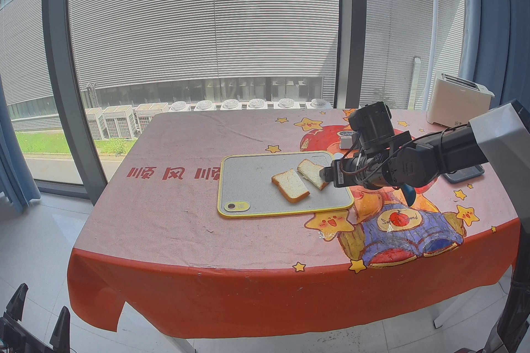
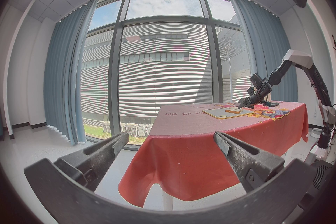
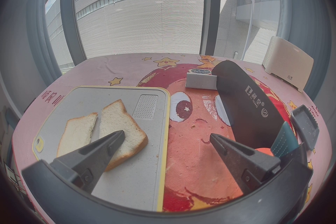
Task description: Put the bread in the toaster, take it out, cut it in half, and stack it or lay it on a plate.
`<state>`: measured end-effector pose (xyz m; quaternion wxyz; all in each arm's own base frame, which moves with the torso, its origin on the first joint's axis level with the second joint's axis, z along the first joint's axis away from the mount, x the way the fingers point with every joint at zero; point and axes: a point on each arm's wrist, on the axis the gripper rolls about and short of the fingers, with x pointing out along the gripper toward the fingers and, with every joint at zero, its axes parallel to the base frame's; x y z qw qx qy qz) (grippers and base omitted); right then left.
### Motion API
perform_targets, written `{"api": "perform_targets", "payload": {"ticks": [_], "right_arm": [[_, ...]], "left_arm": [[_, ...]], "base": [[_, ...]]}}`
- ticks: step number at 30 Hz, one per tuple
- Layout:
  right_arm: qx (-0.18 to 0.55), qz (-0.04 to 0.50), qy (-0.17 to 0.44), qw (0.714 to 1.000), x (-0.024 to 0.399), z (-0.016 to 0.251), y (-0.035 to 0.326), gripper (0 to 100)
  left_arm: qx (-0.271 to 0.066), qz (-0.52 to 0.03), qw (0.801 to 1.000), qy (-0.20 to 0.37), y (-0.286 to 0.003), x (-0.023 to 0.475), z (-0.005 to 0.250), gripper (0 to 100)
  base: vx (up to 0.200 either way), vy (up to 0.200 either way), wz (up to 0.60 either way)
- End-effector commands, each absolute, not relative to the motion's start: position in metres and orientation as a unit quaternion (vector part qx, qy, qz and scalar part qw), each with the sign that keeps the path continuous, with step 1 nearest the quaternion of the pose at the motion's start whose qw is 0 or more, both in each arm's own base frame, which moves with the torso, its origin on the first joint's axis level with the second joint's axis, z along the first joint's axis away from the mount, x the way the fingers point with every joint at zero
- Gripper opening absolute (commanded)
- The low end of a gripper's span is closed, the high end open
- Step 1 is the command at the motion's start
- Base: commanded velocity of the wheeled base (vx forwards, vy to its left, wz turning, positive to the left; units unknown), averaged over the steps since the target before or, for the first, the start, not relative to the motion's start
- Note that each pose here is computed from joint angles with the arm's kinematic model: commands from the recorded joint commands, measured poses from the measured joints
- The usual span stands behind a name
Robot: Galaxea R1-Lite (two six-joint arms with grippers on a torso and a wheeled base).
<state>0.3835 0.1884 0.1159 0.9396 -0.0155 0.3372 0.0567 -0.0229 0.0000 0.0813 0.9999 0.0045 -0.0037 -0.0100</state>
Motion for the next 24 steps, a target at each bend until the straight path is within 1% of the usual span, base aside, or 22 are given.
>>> {"api": "perform_targets", "payload": {"ticks": [1,20,21,24], "right_arm": [[-0.018,0.058,0.336,0.940,0.3822,0.1166,0.1894,100],[-0.019,0.057,0.339,0.939,0.3836,0.1132,0.1908,100],[-0.019,0.057,0.340,0.939,0.3834,0.1128,0.1907,0],[-0.019,0.057,0.341,0.938,0.3838,0.1122,0.1902,0]], "left_arm": [[0.005,-0.010,1.000,-0.003,0.0000,-0.0228,0.0761,100],[0.005,-0.010,1.000,-0.003,0.0000,-0.0228,0.0761,100],[0.005,-0.010,1.000,-0.003,0.0000,-0.0228,0.0761,100],[0.005,-0.010,1.000,-0.003,0.0000,-0.0228,0.0761,100]], "base": [[0.000,0.000,0.00],[0.000,0.000,0.00],[0.000,0.000,0.00],[0.000,0.000,0.00]]}}
